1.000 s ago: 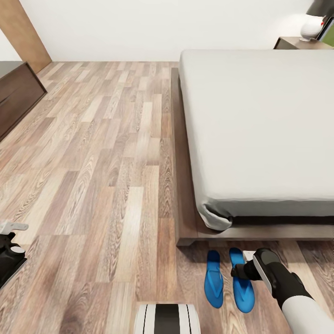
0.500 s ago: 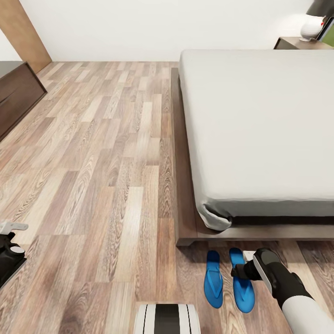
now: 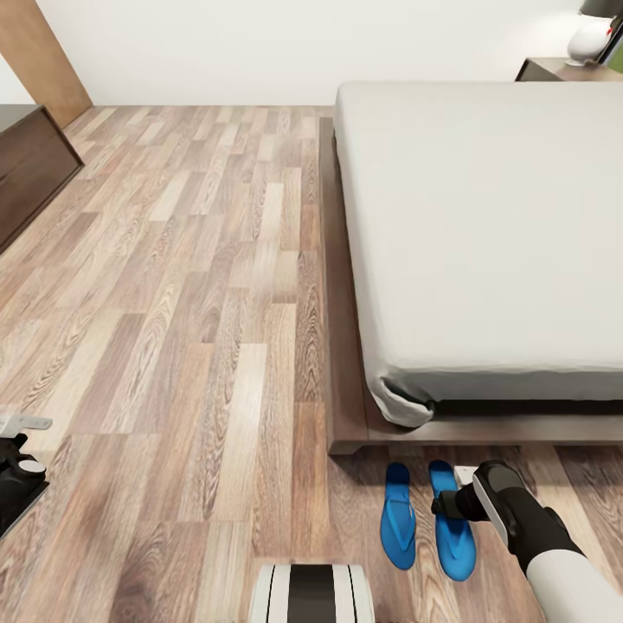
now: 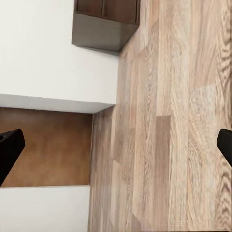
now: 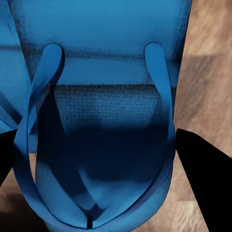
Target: In the bedroom, move the book from the bed onto either nightstand, and place the two sandals side by side next to the bed.
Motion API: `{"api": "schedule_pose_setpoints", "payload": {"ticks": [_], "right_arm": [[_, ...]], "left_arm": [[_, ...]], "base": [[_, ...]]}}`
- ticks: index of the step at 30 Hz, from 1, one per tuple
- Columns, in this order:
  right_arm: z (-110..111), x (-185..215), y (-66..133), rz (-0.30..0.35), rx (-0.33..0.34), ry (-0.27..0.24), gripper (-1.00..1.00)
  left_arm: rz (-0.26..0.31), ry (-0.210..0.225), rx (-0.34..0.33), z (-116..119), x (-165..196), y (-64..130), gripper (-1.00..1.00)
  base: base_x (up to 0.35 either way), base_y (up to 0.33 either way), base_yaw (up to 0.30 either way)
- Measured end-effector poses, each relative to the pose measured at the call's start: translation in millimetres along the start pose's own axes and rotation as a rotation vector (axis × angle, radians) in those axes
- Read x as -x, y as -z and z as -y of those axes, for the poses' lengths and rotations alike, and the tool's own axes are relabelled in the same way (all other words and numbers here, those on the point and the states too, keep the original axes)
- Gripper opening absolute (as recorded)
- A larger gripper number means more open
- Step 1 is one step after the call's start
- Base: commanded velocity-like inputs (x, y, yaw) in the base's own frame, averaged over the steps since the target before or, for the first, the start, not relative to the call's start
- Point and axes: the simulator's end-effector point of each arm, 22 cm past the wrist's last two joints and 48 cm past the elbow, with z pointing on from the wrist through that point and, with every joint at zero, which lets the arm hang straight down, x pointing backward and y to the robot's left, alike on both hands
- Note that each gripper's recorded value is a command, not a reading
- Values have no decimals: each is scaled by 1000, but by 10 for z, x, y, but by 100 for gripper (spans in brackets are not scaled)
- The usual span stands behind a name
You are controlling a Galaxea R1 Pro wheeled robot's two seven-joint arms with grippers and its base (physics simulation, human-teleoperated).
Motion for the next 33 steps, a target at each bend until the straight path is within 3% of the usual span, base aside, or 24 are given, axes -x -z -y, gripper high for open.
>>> {"api": "schedule_pose_setpoints", "payload": {"ticks": [26,33], "right_arm": [[71,-185,-421,-82,-10,-10,-100],[67,-137,-441,-81,-8,-13,-100]], "left_arm": [[-42,-104,-52,535,-365,-18,100],[-44,-110,-59,582,-383,-17,100]], "base": [[0,0,0],[0,0,0]]}}
